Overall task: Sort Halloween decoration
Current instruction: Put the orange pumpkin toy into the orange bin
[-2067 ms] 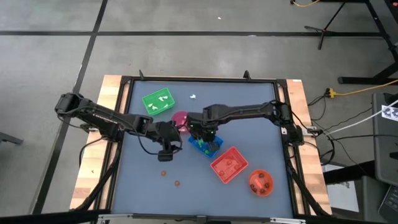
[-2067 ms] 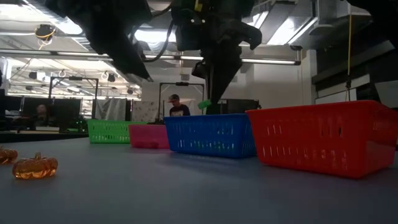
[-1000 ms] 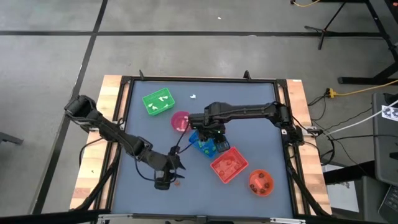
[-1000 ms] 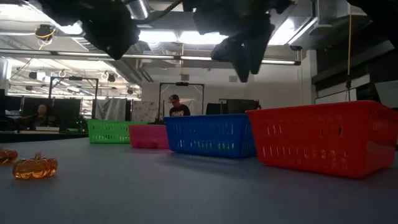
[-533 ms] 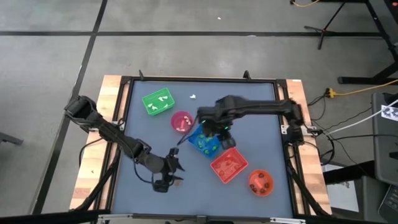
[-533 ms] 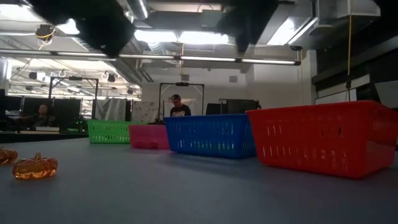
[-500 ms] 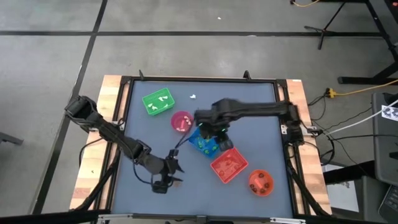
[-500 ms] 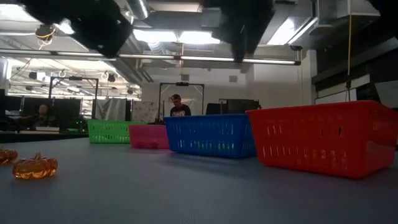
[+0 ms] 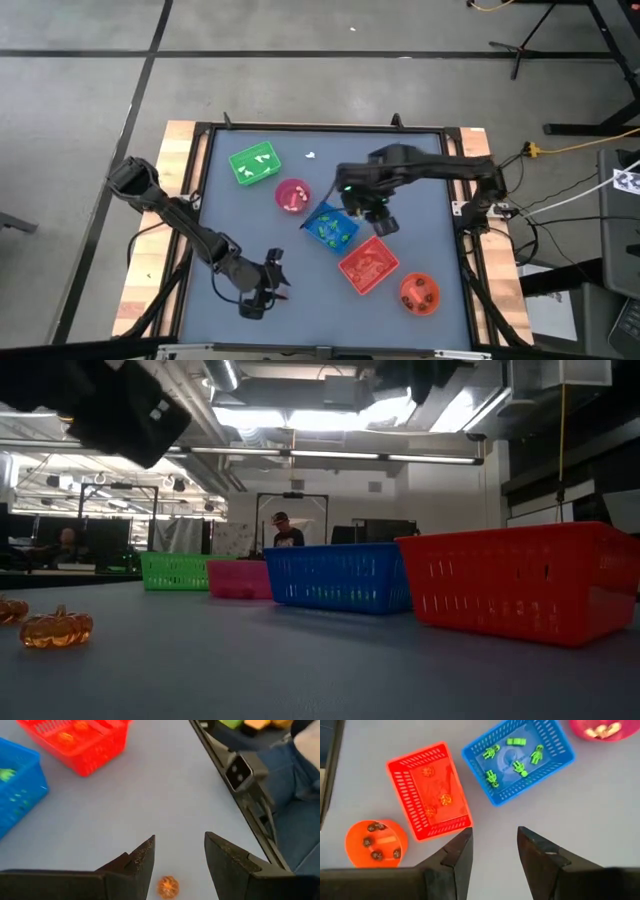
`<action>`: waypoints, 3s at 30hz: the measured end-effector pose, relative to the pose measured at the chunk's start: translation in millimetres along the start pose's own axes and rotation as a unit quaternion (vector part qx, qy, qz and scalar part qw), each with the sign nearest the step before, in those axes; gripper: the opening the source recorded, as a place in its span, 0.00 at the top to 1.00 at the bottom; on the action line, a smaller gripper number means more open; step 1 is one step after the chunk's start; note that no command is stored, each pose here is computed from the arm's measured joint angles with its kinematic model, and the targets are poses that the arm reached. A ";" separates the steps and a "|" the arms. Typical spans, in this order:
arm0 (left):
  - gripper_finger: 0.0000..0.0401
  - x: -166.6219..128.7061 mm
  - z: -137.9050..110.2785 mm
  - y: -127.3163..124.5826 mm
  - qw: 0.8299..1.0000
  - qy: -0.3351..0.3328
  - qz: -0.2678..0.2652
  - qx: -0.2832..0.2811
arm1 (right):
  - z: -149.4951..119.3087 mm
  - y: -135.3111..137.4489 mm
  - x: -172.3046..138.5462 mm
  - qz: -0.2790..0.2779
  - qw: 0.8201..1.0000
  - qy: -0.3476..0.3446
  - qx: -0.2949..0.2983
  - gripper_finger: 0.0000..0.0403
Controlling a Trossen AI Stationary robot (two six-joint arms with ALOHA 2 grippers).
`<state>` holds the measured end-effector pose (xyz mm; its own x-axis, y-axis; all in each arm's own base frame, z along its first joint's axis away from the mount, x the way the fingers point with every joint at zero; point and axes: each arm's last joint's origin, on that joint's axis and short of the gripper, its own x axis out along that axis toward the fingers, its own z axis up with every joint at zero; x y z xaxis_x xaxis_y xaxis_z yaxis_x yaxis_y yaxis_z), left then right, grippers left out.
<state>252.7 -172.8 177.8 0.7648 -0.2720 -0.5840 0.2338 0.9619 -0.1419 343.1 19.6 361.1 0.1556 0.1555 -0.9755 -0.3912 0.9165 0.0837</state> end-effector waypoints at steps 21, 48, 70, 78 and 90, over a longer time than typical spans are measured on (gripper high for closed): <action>0.61 32.1 -36.2 -4.6 0.997 0.077 0.011 0.028 | -112.5 53.9 -125.1 -0.145 0.967 -0.198 0.064 0.62; 0.61 37.9 -42.7 -2.6 0.995 0.091 0.021 0.031 | -237.8 70.1 44.5 -0.124 0.886 -0.387 0.222 0.62; 0.67 52.0 -56.9 -2.0 0.993 0.112 0.020 0.035 | -243.5 69.0 63.4 -0.107 0.876 -0.390 0.262 0.62; 0.74 52.0 -57.4 -1.4 0.993 0.112 0.026 0.036 | -243.5 69.0 63.4 -0.107 0.876 -0.390 0.262 0.62; 0.75 54.7 -47.9 -2.1 0.994 0.104 0.025 0.031 | -243.5 69.0 63.4 -0.107 0.876 -0.390 0.262 0.62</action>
<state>265.3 -188.4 107.9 0.6366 -0.2060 -0.7432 0.2399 0.9688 -0.0631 105.1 3.0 255.5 0.8275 -0.0232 -0.5610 0.1609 0.9670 0.1974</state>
